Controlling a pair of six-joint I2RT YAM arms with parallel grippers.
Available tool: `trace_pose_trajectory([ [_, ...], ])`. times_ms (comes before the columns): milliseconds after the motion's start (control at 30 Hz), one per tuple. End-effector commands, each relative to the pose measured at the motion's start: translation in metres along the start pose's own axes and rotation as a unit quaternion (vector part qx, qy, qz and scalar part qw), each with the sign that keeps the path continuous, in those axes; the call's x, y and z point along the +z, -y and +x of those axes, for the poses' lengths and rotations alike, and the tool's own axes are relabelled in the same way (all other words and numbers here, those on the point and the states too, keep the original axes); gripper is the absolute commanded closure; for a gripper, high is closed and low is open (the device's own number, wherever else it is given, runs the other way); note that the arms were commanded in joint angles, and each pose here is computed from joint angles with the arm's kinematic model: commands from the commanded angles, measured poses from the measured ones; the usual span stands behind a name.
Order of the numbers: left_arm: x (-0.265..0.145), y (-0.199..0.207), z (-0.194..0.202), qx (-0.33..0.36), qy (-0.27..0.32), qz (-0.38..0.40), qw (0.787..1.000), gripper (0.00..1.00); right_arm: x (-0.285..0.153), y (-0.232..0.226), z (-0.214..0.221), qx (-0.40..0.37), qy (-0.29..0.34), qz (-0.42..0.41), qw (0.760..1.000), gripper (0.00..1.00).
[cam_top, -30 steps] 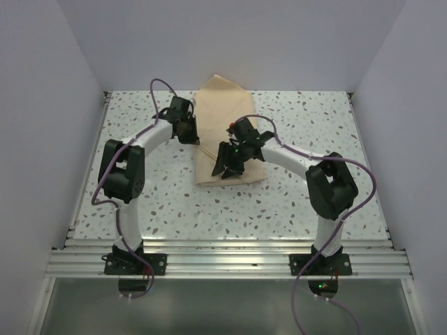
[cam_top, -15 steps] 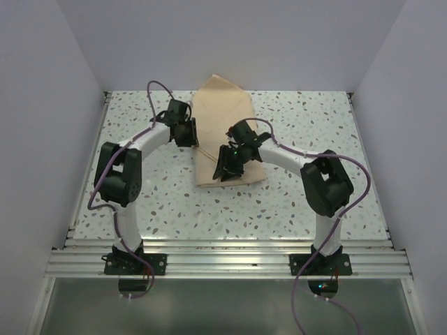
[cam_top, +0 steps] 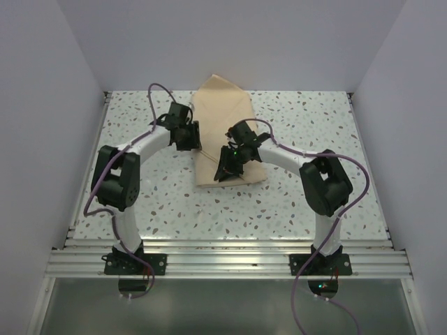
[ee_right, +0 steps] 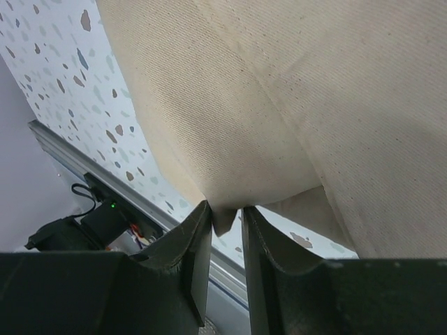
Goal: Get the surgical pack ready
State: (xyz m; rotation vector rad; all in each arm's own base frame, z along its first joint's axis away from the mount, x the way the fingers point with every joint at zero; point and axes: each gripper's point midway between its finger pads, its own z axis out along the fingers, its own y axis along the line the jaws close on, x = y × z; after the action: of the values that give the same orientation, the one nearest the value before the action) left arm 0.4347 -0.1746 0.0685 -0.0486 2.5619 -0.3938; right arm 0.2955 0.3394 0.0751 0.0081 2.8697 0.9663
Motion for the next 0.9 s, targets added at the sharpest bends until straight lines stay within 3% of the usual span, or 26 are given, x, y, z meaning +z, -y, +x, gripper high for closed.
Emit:
trace_pose_trajectory([
  [0, -0.016, 0.015, -0.003, 0.005, 0.015, 0.024, 1.0, 0.49, 0.001, -0.011, -0.005, -0.006, 0.003, -0.014, 1.0, 0.73],
  [267, -0.007, 0.008, 0.01, -0.007, 0.005, 0.015, 1.0, 0.5, 0.002, -0.01, -0.005, -0.006, 0.0, -0.013, 1.0, 0.74],
  [400, 0.005, 0.003, 0.016, -0.01, -0.004, 0.007, 1.0, 0.71, 0.001, -0.011, -0.006, -0.008, 0.003, -0.013, 1.0, 0.77],
  [633, 0.014, 0.001, 0.009, 0.02, -0.005, 0.002, 1.0, 0.96, 0.001, -0.014, -0.013, -0.025, 0.004, -0.008, 1.0, 0.81],
  [800, 0.018, 0.001, 0.004, 0.057, -0.007, 0.008, 0.998, 1.0, -0.002, -0.016, -0.026, -0.062, 0.013, 0.006, 0.998, 0.98],
  [867, 0.019, -0.001, 0.003, 0.072, -0.008, 0.005, 0.997, 1.0, -0.002, -0.006, -0.028, -0.074, 0.011, 0.032, 0.997, 1.0],
])
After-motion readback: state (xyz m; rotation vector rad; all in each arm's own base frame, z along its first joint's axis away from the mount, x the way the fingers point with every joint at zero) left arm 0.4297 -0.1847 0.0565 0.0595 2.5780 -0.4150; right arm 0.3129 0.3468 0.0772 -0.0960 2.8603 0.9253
